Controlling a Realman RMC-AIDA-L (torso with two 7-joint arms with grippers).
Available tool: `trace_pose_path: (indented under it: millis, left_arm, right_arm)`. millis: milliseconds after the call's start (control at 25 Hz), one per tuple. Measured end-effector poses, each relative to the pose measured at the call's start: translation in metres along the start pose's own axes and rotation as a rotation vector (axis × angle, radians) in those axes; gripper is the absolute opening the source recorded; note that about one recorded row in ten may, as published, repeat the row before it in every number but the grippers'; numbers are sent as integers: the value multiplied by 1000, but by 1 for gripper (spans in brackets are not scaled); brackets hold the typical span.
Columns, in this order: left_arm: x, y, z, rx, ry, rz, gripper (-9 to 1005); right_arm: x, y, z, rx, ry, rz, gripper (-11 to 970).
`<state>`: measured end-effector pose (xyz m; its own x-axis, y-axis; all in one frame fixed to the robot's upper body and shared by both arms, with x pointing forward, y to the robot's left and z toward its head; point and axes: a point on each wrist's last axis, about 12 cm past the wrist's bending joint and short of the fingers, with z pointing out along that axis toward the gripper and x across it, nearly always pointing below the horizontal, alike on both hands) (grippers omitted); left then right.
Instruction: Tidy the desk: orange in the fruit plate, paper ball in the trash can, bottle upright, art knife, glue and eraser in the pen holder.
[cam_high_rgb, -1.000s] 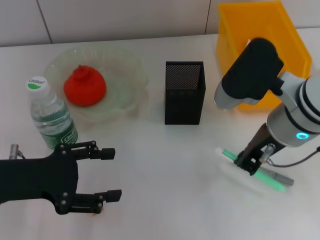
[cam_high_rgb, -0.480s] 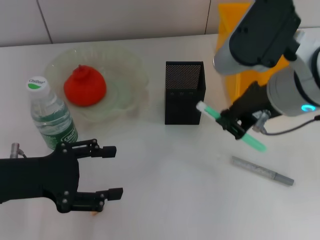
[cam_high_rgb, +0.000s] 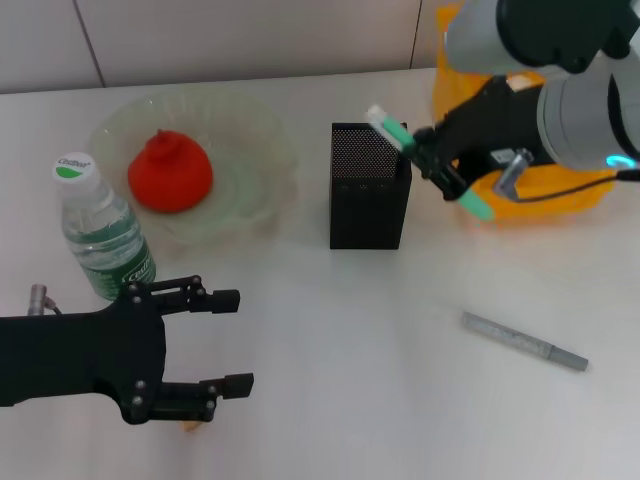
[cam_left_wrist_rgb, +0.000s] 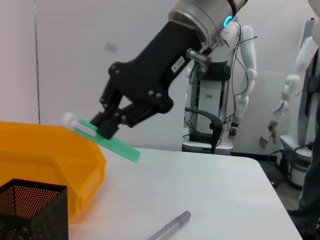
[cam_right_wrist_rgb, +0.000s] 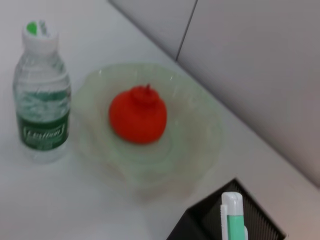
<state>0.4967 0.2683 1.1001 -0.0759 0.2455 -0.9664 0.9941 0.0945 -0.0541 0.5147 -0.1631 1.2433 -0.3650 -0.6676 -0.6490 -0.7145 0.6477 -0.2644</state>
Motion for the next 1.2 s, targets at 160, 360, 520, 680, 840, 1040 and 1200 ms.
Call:
trace_pose_path:
  millis: [160, 360, 520, 680, 840, 1040, 1200]
  left_arm:
    - [1, 0, 2, 3, -9, 3, 770]
    - [0, 1, 3, 1, -13, 8, 770]
    - [0, 2, 3, -2, -15, 16, 769]
    - [0, 3, 5, -1, -20, 15, 769]
    - [-1, 6, 6, -9, -18, 17, 768]
    - [0, 7, 8, -15, -17, 20, 768]
    - [1, 8, 10, -17, -27, 18, 768]
  right_arm:
    - [-4, -6, 0, 44, -84, -7, 82]
    - [-7, -13, 2, 101, -187, -2, 82]
    - [-6, -16, 9, 139, -263, 3, 82]
    - [-1, -19, 19, 173, -315, 31, 83]
    - [5, -22, 29, 206, -366, 58, 83]
    - [12, -24, 42, 236, -421, 89, 83]
    - [15, -24, 50, 260, -483, 116, 84]
